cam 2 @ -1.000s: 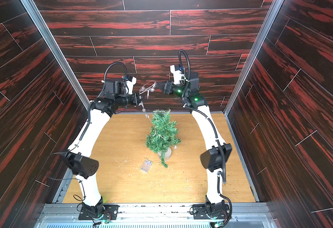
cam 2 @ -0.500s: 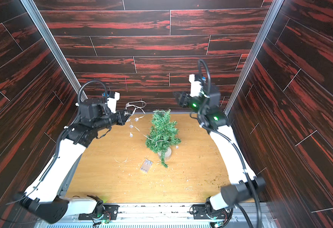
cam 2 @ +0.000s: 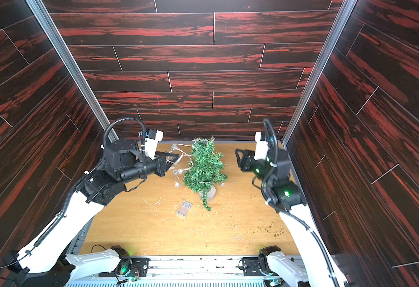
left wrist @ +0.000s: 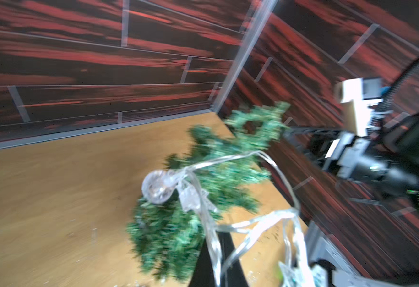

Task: Remove string lights from the small christmas tree
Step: Remove the light string from the Christmas tree.

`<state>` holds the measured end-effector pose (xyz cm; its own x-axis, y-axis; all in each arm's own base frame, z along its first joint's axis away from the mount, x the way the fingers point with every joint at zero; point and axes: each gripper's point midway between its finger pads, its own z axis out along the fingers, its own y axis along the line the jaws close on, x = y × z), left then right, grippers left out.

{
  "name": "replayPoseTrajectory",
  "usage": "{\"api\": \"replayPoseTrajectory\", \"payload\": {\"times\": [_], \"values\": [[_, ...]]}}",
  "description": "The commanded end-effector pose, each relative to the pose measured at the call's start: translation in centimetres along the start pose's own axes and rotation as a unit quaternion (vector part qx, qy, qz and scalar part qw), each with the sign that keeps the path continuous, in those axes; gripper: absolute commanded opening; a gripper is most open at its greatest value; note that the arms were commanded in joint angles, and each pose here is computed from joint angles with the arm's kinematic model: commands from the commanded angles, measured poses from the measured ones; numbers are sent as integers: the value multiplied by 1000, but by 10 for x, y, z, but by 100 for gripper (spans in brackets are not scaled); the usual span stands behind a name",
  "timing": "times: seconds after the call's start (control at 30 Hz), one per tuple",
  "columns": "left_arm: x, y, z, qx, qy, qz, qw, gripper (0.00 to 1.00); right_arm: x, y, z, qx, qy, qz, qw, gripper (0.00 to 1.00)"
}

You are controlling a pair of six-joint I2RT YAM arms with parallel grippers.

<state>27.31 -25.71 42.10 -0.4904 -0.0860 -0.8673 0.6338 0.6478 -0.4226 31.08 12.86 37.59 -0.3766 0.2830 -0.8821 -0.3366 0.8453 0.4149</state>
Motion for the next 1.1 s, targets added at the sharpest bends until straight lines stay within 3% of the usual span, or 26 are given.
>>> {"api": "replayPoseTrajectory", "payload": {"times": [0.0, 0.2, 0.33, 0.57, 1.07], "values": [[-9, -15, -4, 11, -11, 2, 1000, 0, 35, -8, -6, 2, 45, -5, 999, 50], [-9, -47, 4, 46, -5, 16, 999, 0, 88, 6, -15, -75, 108, 22, 991, 51], [-15, -71, 11, 74, -9, 17, 997, 0, 115, 28, -21, -163, 137, 57, 975, 51], [-33, -91, 29, 77, -24, 11, 997, 0, 136, 53, -25, -272, 135, 101, 947, 52], [-64, -92, 54, 41, -45, 11, 998, 0, 148, 103, -2, -301, 85, 20, 950, 54]]}}
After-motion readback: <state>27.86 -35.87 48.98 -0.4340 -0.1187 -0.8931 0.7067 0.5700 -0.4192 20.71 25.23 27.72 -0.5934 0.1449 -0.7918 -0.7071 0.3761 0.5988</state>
